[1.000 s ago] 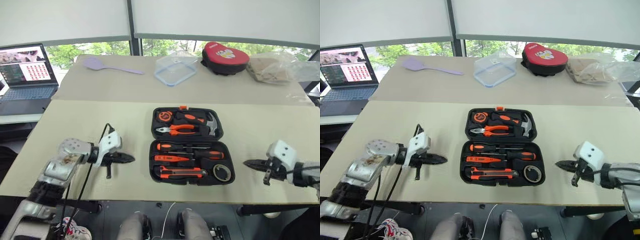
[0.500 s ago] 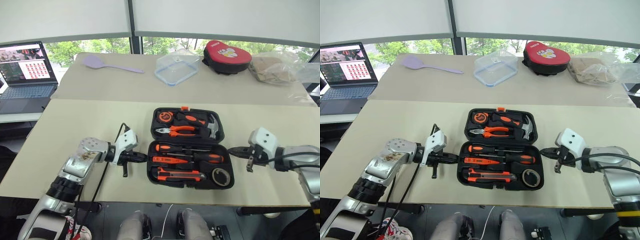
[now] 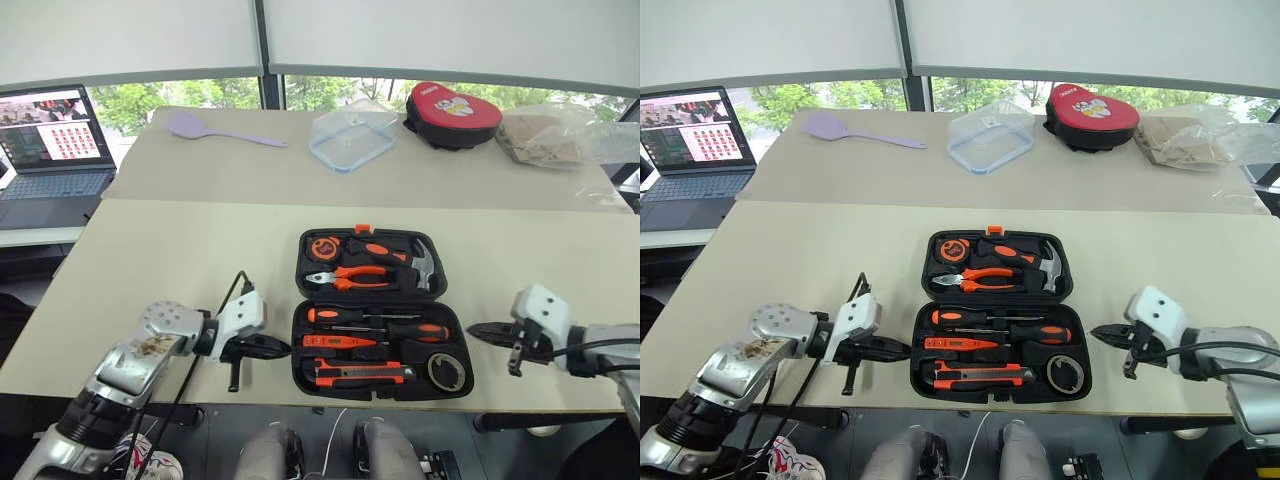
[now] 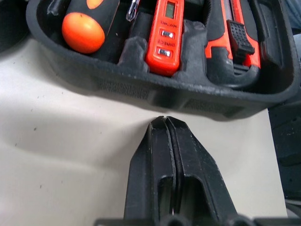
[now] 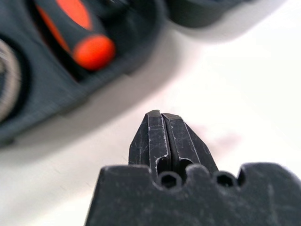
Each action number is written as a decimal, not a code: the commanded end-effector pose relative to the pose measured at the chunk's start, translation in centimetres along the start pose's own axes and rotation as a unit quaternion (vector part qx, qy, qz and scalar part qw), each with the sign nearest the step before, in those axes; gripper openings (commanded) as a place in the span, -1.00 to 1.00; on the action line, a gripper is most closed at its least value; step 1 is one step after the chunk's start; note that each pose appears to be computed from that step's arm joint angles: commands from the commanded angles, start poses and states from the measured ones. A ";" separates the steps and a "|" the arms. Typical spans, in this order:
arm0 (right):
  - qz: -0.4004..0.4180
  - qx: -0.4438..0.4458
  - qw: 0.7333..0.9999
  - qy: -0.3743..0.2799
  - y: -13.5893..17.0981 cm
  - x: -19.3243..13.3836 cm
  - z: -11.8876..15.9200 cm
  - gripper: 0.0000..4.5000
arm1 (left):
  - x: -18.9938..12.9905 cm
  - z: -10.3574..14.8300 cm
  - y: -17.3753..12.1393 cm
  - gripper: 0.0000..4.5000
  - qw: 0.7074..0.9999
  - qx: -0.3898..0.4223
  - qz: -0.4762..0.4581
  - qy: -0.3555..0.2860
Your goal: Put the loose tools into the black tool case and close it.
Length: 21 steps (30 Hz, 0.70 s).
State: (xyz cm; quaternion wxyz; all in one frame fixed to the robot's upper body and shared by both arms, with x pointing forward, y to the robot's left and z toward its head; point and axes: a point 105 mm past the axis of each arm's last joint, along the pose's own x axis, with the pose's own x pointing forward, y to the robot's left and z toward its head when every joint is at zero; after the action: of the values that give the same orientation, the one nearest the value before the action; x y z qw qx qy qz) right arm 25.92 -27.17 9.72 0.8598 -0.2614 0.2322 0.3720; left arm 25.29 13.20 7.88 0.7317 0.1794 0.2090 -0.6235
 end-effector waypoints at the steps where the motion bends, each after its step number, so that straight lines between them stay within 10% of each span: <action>1: -0.086 -0.023 0.996 -0.003 -3.4 -1.8 1.1 -1.00 | -2.5 -1.2 3.4 -0.97 0.995 -0.032 0.097 0.024; 5: -0.145 0.012 0.988 -0.051 -6.3 -2.3 4.2 -0.32 | -5.1 1.6 8.4 -0.65 0.976 -0.085 0.199 -0.031; 12: -0.145 0.155 0.970 -0.119 -8.6 0.4 8.8 0.79 | -4.8 7.4 11.7 0.58 0.946 -0.195 0.215 -0.141; 21: -0.127 0.234 0.960 -0.091 -9.6 5.4 10.4 0.98 | 1.1 10.1 12.5 0.78 0.944 -0.241 0.179 -0.134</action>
State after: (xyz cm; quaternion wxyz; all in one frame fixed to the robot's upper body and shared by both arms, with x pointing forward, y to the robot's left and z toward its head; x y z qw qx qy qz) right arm 38.34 -23.18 16.86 0.9528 -0.0424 0.1938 0.2300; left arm 38.14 9.54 15.71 0.8706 -0.0640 0.2199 -0.4354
